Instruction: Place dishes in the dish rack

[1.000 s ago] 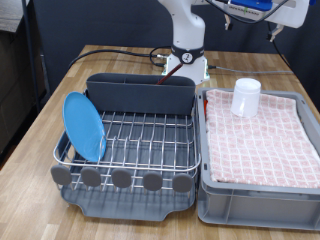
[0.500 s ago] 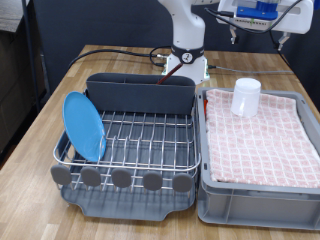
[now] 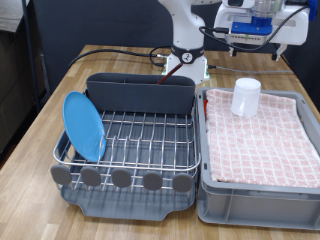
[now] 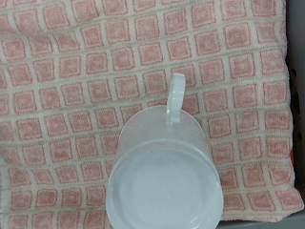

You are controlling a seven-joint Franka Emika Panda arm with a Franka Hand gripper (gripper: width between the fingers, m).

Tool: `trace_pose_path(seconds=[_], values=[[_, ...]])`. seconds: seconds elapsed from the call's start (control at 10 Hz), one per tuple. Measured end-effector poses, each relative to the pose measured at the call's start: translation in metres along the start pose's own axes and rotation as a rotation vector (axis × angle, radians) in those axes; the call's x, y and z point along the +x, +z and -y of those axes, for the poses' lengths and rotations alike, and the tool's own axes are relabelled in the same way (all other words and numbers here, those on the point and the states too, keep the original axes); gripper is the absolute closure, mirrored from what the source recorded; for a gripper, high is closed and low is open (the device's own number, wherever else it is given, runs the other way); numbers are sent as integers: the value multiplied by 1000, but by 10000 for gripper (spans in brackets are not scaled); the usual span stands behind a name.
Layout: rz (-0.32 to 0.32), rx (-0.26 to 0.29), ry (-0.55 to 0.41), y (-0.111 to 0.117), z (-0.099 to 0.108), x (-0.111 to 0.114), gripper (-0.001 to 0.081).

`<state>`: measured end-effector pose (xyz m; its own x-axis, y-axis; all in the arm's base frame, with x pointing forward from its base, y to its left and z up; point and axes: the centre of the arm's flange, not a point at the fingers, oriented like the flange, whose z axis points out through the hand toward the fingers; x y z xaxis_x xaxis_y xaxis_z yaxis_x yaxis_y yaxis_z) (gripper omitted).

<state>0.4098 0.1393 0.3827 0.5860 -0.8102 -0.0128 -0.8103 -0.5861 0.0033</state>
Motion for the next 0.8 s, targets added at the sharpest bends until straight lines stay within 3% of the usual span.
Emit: trace_pose_path(seconds=[0.8], values=[[12,22,-24,13,14,14,4]])
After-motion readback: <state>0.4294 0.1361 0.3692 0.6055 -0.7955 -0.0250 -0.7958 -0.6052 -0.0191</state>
